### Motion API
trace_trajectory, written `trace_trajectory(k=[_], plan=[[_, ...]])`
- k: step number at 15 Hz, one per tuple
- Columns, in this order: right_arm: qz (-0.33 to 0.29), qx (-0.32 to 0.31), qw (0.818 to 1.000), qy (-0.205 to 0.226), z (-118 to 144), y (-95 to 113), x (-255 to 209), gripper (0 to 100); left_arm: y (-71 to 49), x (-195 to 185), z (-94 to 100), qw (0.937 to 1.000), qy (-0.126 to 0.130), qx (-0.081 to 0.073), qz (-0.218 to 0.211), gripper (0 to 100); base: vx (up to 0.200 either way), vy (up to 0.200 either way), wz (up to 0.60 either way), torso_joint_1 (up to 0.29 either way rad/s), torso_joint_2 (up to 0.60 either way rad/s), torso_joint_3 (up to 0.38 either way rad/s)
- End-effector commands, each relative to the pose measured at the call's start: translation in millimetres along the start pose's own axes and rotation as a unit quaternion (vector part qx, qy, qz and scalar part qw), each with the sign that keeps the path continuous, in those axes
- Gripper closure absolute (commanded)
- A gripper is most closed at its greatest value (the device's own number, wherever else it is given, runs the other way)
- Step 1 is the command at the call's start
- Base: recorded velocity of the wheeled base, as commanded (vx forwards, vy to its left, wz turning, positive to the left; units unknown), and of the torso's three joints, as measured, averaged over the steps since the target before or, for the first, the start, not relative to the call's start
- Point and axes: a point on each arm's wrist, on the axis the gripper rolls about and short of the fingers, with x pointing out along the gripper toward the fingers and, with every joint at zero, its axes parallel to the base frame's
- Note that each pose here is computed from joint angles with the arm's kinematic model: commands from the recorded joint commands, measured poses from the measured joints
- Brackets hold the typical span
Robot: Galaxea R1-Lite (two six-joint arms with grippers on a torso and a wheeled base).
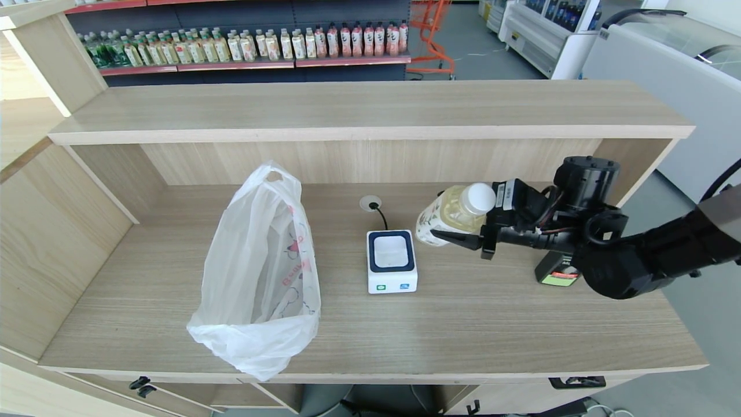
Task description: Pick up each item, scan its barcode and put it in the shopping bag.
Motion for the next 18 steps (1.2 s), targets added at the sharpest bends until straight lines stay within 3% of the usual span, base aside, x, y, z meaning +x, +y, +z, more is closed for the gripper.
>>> trace_trajectory(k=[1, 18], plan=[[0.025, 0.009, 1.0, -0.016, -19, 7, 21, 100, 0.0, 0, -0.1, 1.0, 0.0, 0.0, 0.0, 0, 0.0, 0.0, 0.0, 0.0, 0.0, 0.0], [0.04, -0.015, 0.997, -0.057, -46, 7, 59, 100, 0.0, 0, 0.0, 1.0, 0.0, 0.0, 0.0, 0, 0.0, 0.0, 0.0, 0.0, 0.0, 0.0]])
